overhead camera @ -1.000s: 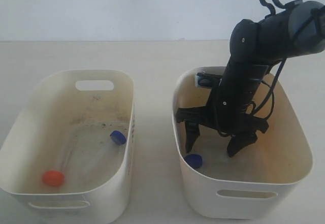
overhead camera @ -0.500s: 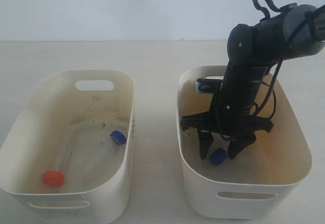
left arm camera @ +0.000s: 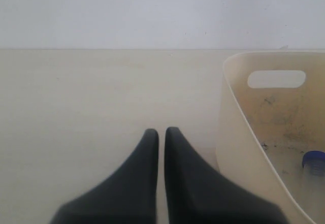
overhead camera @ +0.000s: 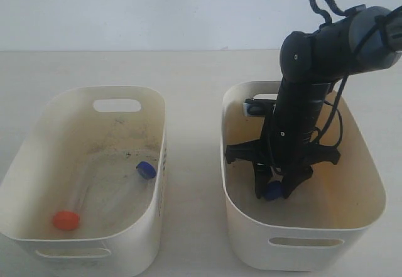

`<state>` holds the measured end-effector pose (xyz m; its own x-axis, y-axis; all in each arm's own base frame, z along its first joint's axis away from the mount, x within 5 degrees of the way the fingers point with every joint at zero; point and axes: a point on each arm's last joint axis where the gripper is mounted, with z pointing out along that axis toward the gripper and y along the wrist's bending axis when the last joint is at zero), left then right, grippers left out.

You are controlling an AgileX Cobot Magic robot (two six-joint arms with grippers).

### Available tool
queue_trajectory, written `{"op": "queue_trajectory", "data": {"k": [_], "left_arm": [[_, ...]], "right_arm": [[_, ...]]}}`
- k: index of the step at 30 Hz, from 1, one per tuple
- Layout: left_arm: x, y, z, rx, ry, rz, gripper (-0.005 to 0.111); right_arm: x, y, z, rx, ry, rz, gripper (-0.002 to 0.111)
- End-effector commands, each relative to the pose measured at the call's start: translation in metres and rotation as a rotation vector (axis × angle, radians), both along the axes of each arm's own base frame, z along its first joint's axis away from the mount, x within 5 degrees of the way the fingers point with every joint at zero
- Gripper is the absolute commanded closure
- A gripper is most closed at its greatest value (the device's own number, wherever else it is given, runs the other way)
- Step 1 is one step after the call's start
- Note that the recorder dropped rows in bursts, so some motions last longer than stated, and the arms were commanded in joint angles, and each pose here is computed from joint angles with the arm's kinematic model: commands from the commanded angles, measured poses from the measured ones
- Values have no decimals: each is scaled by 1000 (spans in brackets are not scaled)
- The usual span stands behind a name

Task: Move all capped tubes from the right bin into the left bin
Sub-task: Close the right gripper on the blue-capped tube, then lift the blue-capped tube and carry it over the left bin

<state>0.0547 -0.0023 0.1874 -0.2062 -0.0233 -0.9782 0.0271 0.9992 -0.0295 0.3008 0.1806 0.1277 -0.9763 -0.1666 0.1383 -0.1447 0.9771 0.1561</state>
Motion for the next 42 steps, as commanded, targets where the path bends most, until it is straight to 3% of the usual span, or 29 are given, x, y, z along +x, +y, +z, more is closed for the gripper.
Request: {"op": "queue_trajectory", "data": {"k": [1, 20, 31, 38, 42], "left_arm": [[0, 0, -1, -11, 1, -3, 103], [0, 0, -1, -11, 1, -3, 103], [0, 0, -1, -11, 1, -3, 103], [0, 0, -1, -11, 1, -3, 103], [0, 0, -1, -11, 1, -3, 103]], "right_arm": [[-2, 4, -9, 3, 13, 0, 108], [-7, -6, 76, 68, -248, 41, 108], [-34, -23, 156, 153, -452, 41, 108], [-62, -32, 206, 295, -589, -2, 108], [-80, 3, 216, 461, -608, 61, 108]]}}
